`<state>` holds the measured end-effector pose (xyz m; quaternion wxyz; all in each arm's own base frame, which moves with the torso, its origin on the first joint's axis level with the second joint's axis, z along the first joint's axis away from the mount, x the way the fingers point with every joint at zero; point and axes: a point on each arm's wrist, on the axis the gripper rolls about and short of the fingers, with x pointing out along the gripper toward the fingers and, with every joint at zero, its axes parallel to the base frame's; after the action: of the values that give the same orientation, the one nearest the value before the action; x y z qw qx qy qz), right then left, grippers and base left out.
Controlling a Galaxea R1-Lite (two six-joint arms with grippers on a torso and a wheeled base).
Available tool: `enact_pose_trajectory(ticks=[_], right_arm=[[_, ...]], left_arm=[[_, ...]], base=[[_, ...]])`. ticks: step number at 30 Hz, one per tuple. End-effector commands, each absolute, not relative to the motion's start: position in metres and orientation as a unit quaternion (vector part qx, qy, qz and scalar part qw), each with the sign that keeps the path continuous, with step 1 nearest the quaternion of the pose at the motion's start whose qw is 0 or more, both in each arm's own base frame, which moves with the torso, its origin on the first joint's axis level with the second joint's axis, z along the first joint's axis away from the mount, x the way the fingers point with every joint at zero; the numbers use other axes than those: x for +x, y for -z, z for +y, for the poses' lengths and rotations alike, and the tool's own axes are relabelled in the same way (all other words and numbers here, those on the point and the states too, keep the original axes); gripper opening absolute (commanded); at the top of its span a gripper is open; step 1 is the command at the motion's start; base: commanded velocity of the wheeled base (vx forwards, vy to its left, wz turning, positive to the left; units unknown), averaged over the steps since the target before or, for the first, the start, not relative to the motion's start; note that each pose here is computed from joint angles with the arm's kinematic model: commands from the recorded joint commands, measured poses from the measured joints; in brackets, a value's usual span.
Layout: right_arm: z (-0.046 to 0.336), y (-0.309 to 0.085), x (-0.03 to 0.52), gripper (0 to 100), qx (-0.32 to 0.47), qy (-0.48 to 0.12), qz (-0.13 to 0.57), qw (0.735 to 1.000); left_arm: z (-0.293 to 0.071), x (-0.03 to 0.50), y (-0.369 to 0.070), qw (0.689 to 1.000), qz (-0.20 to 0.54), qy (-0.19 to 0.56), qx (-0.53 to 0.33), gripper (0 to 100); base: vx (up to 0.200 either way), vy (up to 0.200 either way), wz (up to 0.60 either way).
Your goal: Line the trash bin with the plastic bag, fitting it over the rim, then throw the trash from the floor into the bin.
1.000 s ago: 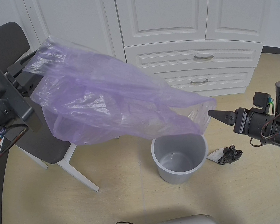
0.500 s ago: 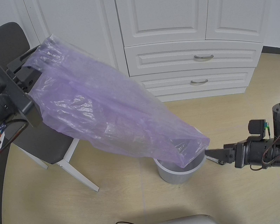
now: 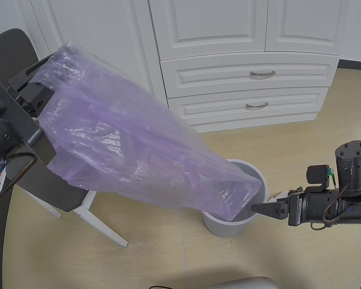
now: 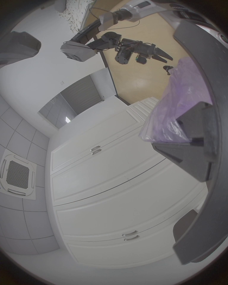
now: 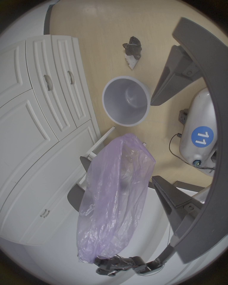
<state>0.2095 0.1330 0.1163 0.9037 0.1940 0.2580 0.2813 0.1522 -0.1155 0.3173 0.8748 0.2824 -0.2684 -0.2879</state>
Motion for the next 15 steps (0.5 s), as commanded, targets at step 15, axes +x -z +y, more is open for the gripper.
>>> enact_pose_trajectory(ticks=[15], right_arm=[[0.165, -0.094, 0.241, 100, 0.263, -0.265, 0.186, 0.909]], left_arm=[[-0.124, 0.141, -0.321, 0.875, -0.276, 0.298, 0.264, 0]], base=[[0.000, 0.000, 0.00]])
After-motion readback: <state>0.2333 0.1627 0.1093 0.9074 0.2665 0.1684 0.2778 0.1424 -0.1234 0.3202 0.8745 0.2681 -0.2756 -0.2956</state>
